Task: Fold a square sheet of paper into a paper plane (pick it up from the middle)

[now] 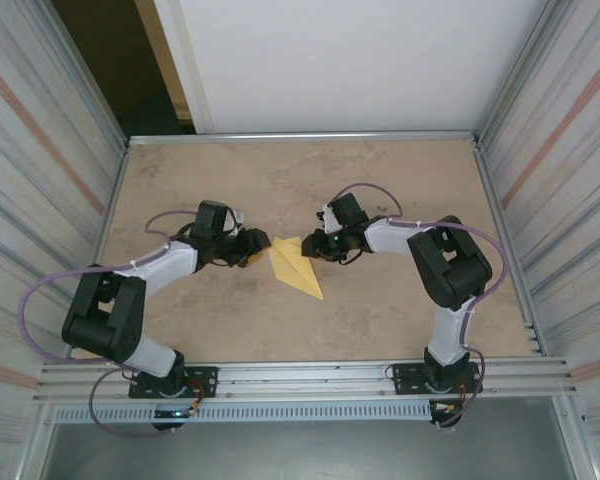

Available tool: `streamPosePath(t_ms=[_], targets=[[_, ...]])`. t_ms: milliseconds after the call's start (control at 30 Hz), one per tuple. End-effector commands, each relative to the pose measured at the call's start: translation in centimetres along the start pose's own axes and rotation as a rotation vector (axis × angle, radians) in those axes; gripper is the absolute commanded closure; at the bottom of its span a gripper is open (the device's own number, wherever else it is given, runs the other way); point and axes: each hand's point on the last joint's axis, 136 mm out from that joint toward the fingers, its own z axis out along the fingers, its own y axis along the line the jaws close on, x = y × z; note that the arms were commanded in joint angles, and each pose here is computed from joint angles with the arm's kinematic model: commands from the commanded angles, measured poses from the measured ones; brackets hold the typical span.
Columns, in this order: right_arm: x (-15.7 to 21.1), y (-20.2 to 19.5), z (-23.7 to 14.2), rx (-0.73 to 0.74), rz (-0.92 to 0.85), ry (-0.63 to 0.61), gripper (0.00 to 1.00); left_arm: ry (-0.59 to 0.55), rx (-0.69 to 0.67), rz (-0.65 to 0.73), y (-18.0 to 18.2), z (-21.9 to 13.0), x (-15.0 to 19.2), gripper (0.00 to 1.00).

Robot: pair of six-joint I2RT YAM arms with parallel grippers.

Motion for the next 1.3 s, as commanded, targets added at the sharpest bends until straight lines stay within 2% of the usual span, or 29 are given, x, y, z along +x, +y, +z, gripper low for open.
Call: streamPosePath(t_ms=[0,233,400,533,767,967,1133,1267], targets=[[-0.3,0.9,0.3,-0.056,-0.038,0.017,0.7,-0.016,0.031,-0.001,-0.5,-0.3,-0.4,0.55],[-0.4,1.7,0.0,-0.102,-0.065,-0.001,0.87,-0.013,0.043,0.004,-0.7,-0.2,-0.5,0.55],[-1.5,3.1,-1.8,-0.136,-0.104,-0.075,0.96,-0.03,0.078,0.027,-1.8,-1.0,-0.7,0.55],[-2.8,5.3,-4.5,-0.198,-0.117,-0.167,0.99,-0.075,0.155,0.062,-3.7,-2.4,-1.1,0.55],[-5.0,10.1,-10.6,-0.346,-0.103,-0.327,0.98,-0.17,0.388,0.183,-9.9,-6.2,-1.2,0.42],[-6.0,13.7,-14.3,-0.476,-0.08,-0.403,0.97,-0.217,0.494,0.321,-13.7,-8.1,0.1,0.31],[-6.4,15.5,-15.9,-0.551,-0.063,-0.429,0.96,-0.211,0.544,0.369,-15.4,-7.9,0.8,0.3],[-6.5,16.5,-16.7,-0.604,-0.054,-0.426,0.96,-0.195,0.601,0.423,-16.8,-7.8,1.5,0.34]])
